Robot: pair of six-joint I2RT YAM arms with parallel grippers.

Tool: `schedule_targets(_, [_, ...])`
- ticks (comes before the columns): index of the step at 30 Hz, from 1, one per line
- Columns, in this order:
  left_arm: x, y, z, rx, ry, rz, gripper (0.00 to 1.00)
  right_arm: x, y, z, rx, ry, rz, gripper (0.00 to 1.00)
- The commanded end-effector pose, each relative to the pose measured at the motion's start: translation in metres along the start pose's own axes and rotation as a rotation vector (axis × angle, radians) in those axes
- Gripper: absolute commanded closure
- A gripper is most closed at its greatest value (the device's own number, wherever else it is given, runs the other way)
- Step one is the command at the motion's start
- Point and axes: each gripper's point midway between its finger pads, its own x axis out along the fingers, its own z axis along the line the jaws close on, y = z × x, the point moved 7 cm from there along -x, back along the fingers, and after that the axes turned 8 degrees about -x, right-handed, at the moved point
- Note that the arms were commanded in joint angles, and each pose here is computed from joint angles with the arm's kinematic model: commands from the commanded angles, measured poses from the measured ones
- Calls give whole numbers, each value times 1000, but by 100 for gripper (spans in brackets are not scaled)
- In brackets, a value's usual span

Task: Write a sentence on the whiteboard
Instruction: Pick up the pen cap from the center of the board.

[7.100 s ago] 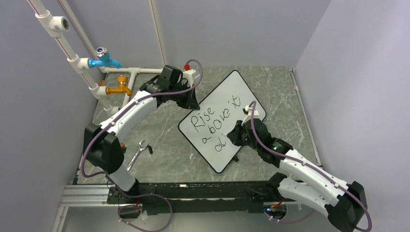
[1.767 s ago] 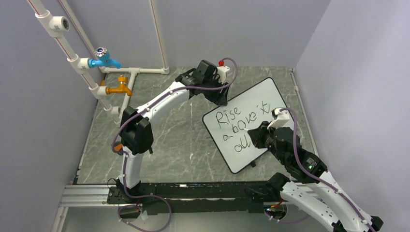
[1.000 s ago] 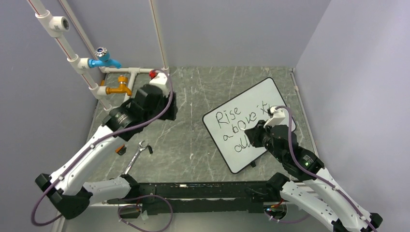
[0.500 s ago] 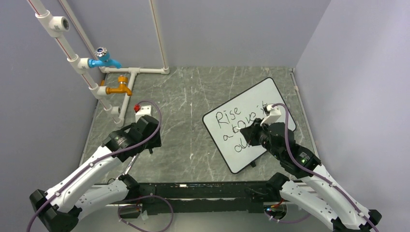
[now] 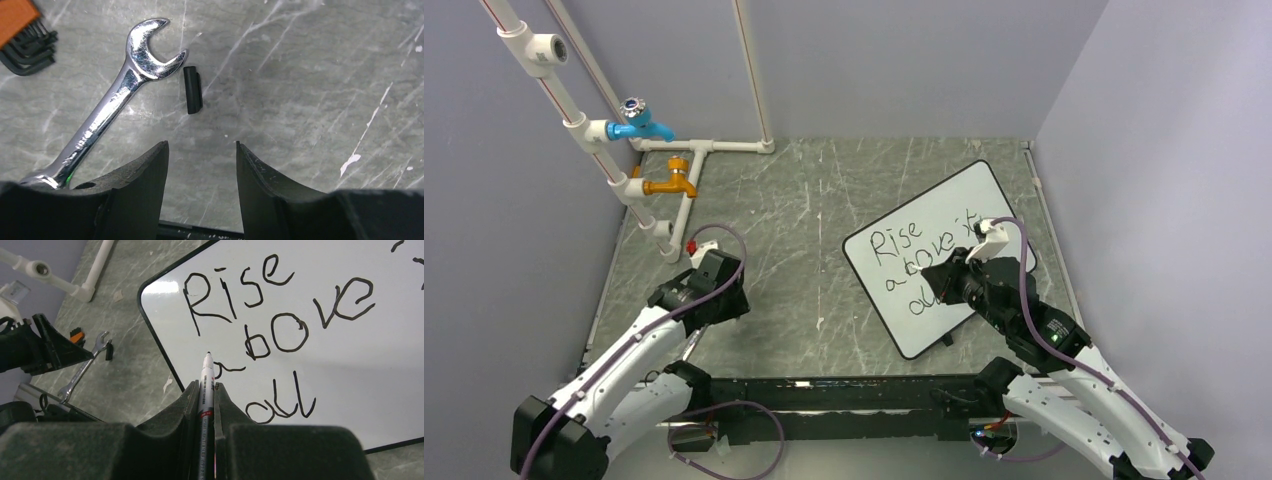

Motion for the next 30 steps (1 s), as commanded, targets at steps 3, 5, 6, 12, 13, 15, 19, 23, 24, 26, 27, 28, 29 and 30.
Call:
schedule_targets(3, [23,-3,-6,-108,112,28,46,0,-4,3,23,-18,-30,100])
schedule_targets(5, [31,-2,-5,-129,111,41,46,0,-4,3,23,-17,-30,100])
schedule_targets(6, [35,-2,-5,-138,114,46,47,0,-4,2,22,-16,-30,100])
schedule_targets(12, [52,-3,-1,-154,90,51,53,-2,-5,1,13,-1,-28,100])
schedule_targets(13, [54,-3,0,-153,80,50,54,-3,-5,1,12,1,-28,100])
schedule_targets(15, [57,-3,2,-154,62,48,55,-3,-6,1,13,3,-28,100])
schedule_targets(19, [64,-2,5,-156,40,48,55,-2,-4,1,26,2,-28,100])
schedule_targets(23, [71,-3,7,-155,3,49,57,1,-2,2,39,-9,-24,100])
schedule_targets(24, [72,-2,8,-158,0,50,57,2,-2,3,39,-10,-21,100])
schedule_targets(26, [75,-1,8,-161,4,49,58,2,-5,4,40,-10,-22,100])
schedule_targets(27, [75,-1,8,-159,5,51,60,2,-5,4,38,-9,-23,100])
schedule_targets(28, [75,-2,7,-159,7,51,62,3,-6,4,36,-7,-24,100])
schedule_targets(29, [75,-2,7,-160,5,51,63,3,-7,4,35,-5,-27,100])
schedule_targets(30, [75,-2,7,-162,1,51,66,3,-7,4,33,-3,-28,100])
